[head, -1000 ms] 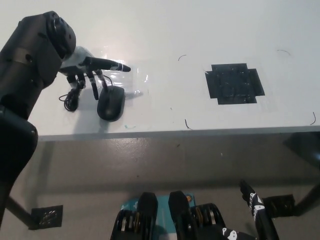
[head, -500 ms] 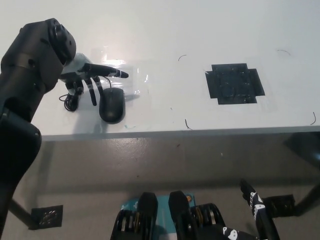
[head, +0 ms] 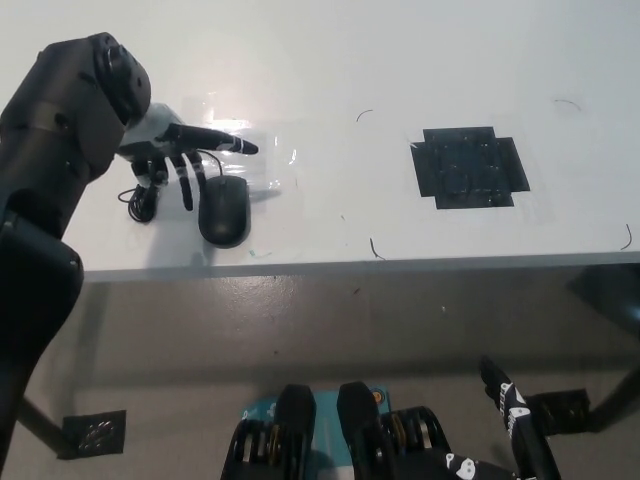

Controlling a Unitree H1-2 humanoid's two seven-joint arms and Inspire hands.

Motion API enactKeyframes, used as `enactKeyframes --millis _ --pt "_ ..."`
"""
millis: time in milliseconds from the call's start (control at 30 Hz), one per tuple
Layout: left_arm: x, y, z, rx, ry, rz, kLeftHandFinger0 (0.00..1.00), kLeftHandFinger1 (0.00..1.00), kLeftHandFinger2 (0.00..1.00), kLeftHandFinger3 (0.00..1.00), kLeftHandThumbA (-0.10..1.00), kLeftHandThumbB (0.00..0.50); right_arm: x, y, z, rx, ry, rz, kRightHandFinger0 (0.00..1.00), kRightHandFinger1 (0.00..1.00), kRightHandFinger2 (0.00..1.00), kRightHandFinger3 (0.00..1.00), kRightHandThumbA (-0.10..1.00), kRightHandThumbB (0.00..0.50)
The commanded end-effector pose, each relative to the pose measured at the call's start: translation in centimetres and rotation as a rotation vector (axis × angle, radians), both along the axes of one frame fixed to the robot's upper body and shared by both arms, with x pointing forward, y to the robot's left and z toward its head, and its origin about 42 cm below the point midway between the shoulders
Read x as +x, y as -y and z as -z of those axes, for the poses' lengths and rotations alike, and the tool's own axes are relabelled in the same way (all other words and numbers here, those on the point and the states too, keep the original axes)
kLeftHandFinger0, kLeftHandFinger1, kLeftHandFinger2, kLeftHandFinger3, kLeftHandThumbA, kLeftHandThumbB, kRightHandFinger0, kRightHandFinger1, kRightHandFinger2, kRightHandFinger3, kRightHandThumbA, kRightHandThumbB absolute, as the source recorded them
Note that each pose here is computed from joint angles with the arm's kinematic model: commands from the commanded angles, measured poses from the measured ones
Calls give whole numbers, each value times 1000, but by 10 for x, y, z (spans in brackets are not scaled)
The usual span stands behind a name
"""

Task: The robot uses left hand to click on the left button of the black mouse, which is placed on the left area of the table

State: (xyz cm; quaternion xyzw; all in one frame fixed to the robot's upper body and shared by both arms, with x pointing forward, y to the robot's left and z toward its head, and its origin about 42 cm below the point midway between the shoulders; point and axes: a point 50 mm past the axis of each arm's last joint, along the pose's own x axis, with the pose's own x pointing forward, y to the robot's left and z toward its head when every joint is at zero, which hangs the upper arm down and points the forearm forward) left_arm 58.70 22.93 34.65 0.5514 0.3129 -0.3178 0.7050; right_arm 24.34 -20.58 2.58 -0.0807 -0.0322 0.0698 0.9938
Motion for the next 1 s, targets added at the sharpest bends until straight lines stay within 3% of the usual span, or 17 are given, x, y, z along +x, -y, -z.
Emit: enactKeyframes --millis 0,100,167,267,300,333,433,500,567,600,667,700,800,867,900,933,967 --pt "7 2 -84 -6 153 43 0 0 319 1000 1000 332 7 1 -13 22 80 -25 1000 1000 1000 1000 1000 172" --pt "4 -8 -123 -55 218 36 0 0 245 1000 1000 350 7 0 -13 16 83 -23 1000 1000 1000 1000 1000 154" --pt "-1 -17 -152 -123 264 20 39 4 284 1000 1000 388 7 0 -13 18 81 -21 1000 1000 1000 1000 1000 155" --pt "-15 -24 -196 -367 298 1 0 0 175 1000 1000 371 5 4 -12 11 78 -16 1000 1000 1000 1000 1000 166" --pt "-23 -26 -206 -446 313 17 0 0 163 1000 1000 364 5 4 -12 11 78 -17 1000 1000 1000 1000 1000 167" --pt "-46 -34 -220 -629 373 81 0 0 46 1000 1000 325 4 4 -12 12 76 -17 1000 1000 1000 1000 1000 167" --pt "-104 -39 -226 -725 614 250 0 0 0 1000 1000 290 4 4 -10 21 69 -21 1000 1000 1000 1000 1000 166" --pt "-137 -43 -223 -751 684 355 0 0 31 1000 1000 274 2 3 -8 24 60 -22 1000 1000 1000 1000 1000 170" --pt "-179 -54 -211 -806 777 449 64 0 6 1000 1000 314 -1 3 -6 25 52 -24 1000 1000 1000 1000 1000 171" --pt "-200 -59 -201 -880 782 508 1 0 0 1000 1000 321 -3 3 -5 27 45 -25 1000 1000 1000 1000 1000 174" --pt "-234 -67 -186 -950 813 567 0 0 0 1000 1000 375 -5 1 -3 31 37 -26 1000 1000 1000 1000 1000 180" --pt "-254 -70 -178 -965 855 579 0 0 0 1000 1000 393 -7 0 -1 31 31 -24 1000 1000 1000 1000 1000 188" --pt "-302 -76 -152 -1020 902 614 0 0 0 1000 1000 374 -12 -2 3 40 16 -21 1000 1000 1000 1000 1000 196" --pt "-355 -78 -107 -1068 944 574 0 0 44 1000 1000 370 -16 -4 4 38 8 -21 1000 1000 1000 1000 1000 202" --pt "-365 -78 -97 -1084 940 565 16 0 78 1000 1000 337 -17 -5 5 41 6 -21 1000 1000 1000 1000 1000 202" --pt "-389 -78 -71 -1118 892 558 284 38 159 1000 1000 297 -18 -7 6 44 2 -21 1000 1000 1000 1000 1000 196" --pt "-405 -77 -47 -1184 877 545 141 2 110 1000 1000 320 -19 -8 7 44 -2 -22 1000 1000 1000 1000 1000 189"
